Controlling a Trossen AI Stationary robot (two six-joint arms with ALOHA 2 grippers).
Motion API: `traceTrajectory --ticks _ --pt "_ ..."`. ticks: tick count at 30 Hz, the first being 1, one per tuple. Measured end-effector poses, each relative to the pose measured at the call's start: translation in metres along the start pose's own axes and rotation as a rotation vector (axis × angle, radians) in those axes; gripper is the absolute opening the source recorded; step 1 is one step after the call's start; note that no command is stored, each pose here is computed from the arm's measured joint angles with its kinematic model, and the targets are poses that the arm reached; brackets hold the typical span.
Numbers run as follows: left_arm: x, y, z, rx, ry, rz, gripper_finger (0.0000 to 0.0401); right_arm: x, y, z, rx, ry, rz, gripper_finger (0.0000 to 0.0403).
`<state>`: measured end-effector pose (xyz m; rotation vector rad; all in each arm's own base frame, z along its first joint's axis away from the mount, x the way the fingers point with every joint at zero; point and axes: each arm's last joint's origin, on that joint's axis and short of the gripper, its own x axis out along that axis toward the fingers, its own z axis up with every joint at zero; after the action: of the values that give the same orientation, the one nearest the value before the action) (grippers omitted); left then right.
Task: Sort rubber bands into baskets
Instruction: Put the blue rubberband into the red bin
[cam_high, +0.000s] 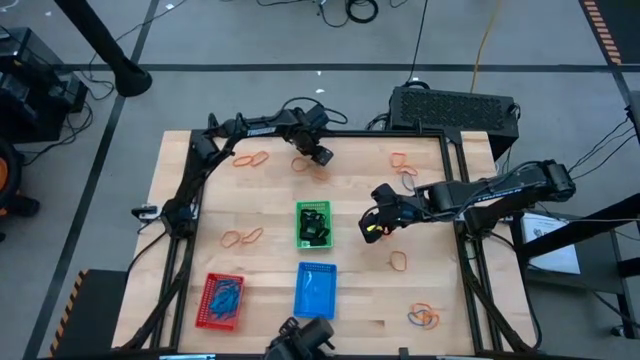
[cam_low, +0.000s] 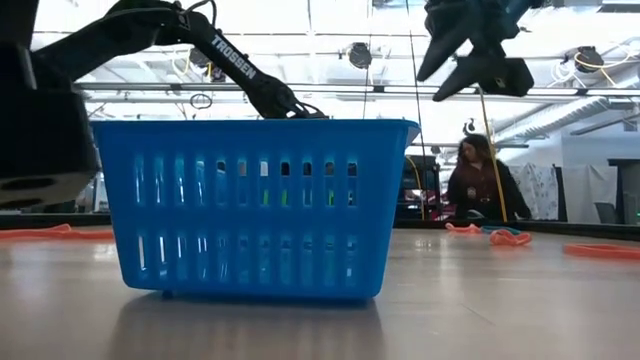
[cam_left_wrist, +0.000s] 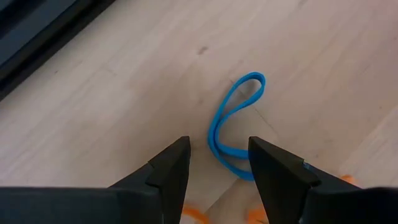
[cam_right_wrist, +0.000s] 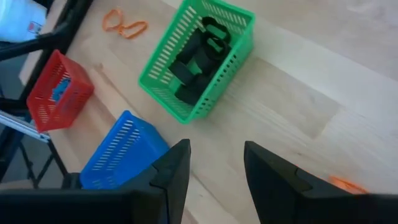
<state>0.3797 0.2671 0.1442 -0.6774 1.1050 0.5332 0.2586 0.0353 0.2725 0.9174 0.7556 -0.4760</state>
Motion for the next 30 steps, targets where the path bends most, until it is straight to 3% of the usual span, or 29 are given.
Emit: traceTrajectory --ticks 9,14,19,26,30 --pt "0.001 0.002 0.000 -0.019 0.006 -0.026 0.0123 0.000 0.005 0.001 0.015 0.004 0.062 0.0144" --pt "0.003 -0.004 -0.001 0.090 0.006 -0.032 0.0072 -0.001 0.008 -0.002 0.012 0.007 0.080 0.0144" --pt "0.004 -0.011 -0.003 0.123 0.008 -0.043 0.0012 -0.002 0.012 -0.005 0.005 0.006 0.102 0.0144" --pt "0.005 -0.013 -0.003 0.182 0.005 -0.028 0.0004 -0.002 0.014 -0.006 0.002 0.001 0.117 0.0144" --pt "-0.009 -0.017 -0.001 0.198 -0.020 -0.033 0.0002 -0.003 0.014 -0.006 -0.022 -0.001 0.119 0.0144"
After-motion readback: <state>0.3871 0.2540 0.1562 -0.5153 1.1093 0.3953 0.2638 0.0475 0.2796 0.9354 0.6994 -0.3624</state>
